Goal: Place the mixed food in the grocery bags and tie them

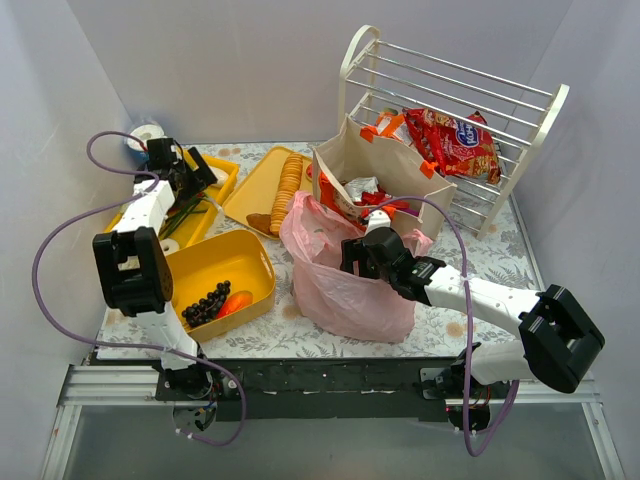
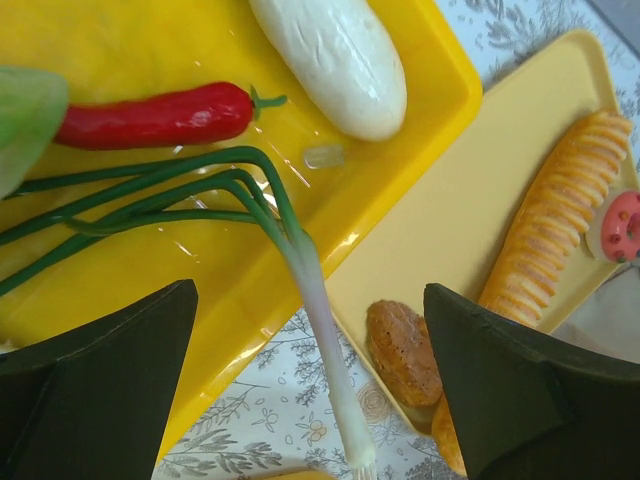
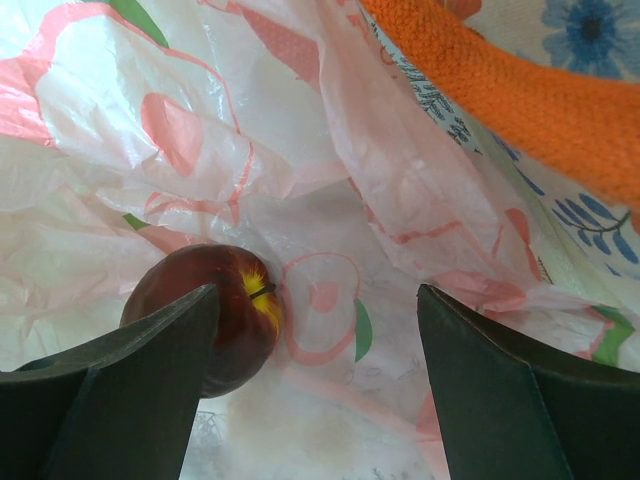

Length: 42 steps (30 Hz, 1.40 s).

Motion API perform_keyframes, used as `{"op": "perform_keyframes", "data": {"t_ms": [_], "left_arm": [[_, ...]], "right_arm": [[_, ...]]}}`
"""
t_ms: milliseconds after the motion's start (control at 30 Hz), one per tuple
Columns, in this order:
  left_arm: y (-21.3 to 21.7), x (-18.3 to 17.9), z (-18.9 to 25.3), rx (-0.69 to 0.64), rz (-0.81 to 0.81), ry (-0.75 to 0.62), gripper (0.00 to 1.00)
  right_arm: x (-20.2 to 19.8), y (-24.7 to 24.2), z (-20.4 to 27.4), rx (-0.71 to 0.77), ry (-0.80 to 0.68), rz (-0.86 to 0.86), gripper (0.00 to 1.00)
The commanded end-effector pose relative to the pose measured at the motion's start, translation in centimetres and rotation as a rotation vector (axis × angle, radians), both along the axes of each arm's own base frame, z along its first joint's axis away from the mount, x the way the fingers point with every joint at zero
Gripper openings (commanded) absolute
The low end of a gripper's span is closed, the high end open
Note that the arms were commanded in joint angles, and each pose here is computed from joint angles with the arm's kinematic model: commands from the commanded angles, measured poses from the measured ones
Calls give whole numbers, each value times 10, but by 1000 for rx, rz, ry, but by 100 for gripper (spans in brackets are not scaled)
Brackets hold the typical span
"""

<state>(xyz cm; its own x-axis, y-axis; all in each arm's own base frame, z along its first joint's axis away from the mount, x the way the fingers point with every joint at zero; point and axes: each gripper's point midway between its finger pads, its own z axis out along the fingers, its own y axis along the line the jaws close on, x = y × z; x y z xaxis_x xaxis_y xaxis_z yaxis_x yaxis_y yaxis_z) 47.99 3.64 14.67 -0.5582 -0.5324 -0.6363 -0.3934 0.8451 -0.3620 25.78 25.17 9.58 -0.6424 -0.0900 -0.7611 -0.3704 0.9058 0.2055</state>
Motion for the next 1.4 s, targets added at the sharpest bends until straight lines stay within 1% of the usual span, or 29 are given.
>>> {"op": "perform_keyframes", "data": {"t_ms": [0,67,100,167,267,300,367,400,467,500,533,567,600,667,733,767,800,833,900,967,1000,1033,1067,1133,1167,1200,1267,1300,1367], "left_arm": [[-18,19,-2,-74,-56,-15,94],[-16,23,-23,-85,-50,43,91],[-16,25,-28,-89,-50,52,87],[-18,27,-41,-101,-53,74,83],[-19,31,-49,-112,-59,79,74],[-19,33,-49,-115,-62,76,68],[-19,35,-49,-119,-63,74,60],[-20,34,-50,-124,-67,76,49],[-21,31,-50,-124,-67,79,36],[-21,30,-42,-118,-64,63,31],[-19,30,-38,-111,-57,46,25],[-19,25,-41,-111,-53,53,24],[-18,23,-29,-103,-52,27,23],[-18,17,-24,-100,-50,17,20],[-17,13,-6,-88,-47,-18,15],[-17,11,0,-83,-46,-32,8],[-17,7,4,-83,-46,-39,5],[-18,5,23,-74,-51,-83,2],[-23,-1,41,-81,-76,-126,0],[-34,-8,74,-101,-130,-211,0],[-39,-11,86,-112,-153,-241,0],[-44,-18,107,-108,-182,-300,0],[-55,-24,119,-134,-237,-333,0],[-65,-35,140,-148,-293,-399,0],[-71,-45,159,-151,-324,-449,0],[-83,-55,172,-176,-388,-482,0],[-102,-75,202,-194,-511,-567,0],[-122,-90,212,-241,-623,-590,0],[-143,-110,231,-289,-741,-638,0]], "right_arm": [[10,12,24,62,-55,15,87],[10,13,25,66,-57,18,87],[9,13,26,69,-57,18,87],[9,13,26,70,-58,18,87],[9,12,27,73,-58,17,86],[9,13,28,74,-60,20,86],[9,13,29,76,-59,20,85],[9,13,29,75,-58,20,85],[9,13,33,78,-63,19,85],[9,13,35,81,-67,17,85],[7,10,34,68,-56,18,85],[7,9,37,71,-61,16,85],[8,10,41,71,-70,22,85],[5,8,46,68,-70,30,85],[4,8,54,60,-73,49,85],[2,11,61,71,-79,67,85],[0,12,66,78,-83,84,86],[0,16,76,88,-102,111,87],[-8,24,91,124,-119,188,91],[-14,29,108,151,-140,246,93],[-16,29,114,159,-150,259,94],[-18,29,127,169,-175,278,94],[-21,27,130,166,-175,285,95],[-23,21,143,167,-204,281,95],[-22,19,153,169,-225,279,96],[-23,16,157,166,-234,278,97],[-27,14,184,203,-294,302,99],[-28,16,197,230,-324,315,98],[-38,24,232,314,-389,395,99]]}}
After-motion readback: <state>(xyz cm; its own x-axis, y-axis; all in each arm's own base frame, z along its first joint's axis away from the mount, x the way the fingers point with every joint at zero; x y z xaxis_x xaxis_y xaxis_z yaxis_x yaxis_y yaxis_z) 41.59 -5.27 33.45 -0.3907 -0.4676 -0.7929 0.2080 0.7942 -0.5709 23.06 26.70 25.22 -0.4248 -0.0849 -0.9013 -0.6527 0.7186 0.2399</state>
